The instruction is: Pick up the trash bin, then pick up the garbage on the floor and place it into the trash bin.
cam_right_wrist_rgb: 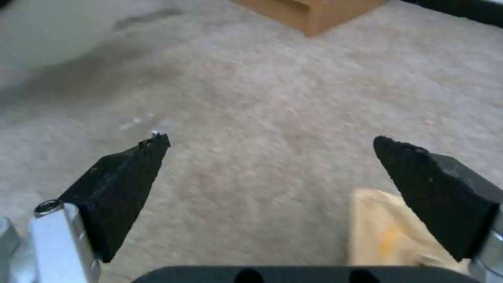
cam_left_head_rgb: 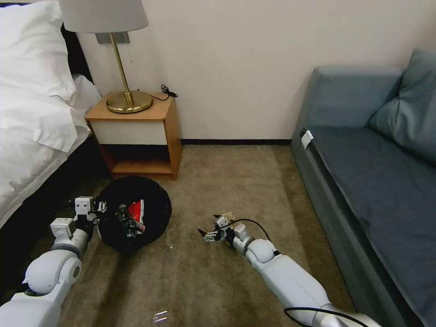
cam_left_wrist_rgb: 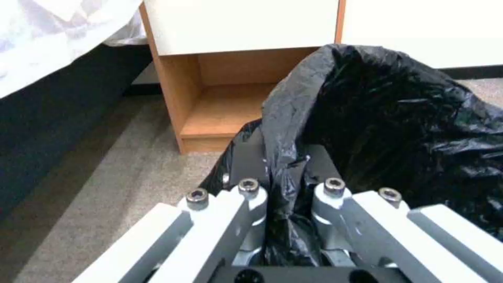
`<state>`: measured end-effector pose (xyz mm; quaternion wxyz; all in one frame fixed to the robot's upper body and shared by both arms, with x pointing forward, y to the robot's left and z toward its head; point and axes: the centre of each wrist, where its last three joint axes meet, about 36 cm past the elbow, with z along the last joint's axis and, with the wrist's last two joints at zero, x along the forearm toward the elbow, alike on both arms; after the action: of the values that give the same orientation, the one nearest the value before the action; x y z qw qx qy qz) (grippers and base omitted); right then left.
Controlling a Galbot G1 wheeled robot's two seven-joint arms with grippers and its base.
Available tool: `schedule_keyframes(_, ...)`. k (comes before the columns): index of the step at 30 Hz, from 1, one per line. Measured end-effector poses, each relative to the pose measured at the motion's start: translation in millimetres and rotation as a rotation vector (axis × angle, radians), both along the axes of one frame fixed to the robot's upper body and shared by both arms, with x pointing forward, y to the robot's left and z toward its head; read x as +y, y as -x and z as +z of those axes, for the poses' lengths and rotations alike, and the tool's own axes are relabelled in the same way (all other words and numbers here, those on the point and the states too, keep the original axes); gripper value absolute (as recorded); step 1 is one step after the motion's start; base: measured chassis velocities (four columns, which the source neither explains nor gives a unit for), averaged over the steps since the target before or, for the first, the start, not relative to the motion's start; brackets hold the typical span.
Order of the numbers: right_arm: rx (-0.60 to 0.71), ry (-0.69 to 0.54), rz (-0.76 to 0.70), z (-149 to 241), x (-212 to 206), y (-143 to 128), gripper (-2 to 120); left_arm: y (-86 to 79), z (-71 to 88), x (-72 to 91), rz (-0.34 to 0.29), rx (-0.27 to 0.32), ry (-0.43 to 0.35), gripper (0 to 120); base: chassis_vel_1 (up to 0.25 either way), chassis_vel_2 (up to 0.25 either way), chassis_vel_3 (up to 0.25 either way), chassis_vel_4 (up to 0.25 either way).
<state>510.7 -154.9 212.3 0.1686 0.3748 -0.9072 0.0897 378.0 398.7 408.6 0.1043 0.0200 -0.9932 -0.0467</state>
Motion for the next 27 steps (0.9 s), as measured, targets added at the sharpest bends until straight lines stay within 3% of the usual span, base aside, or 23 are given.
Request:
schedule_keyframes(12, 0.031, 0.07, -0.057, -23.7, -40.6, -3.6, 100, 17.9, -10.1, -7.7, 0.003, 0.011, -0.005, 6, 0.0, 0.0, 0.0, 0.0)
schedule_keyframes(27, 0.093, 0.078, -0.083, -43.8, -49.7, -12.0, 100, 25.3, -15.0, -10.9, 0.006, 0.007, -0.003, 6, 0.0, 0.0, 0.0, 0.0)
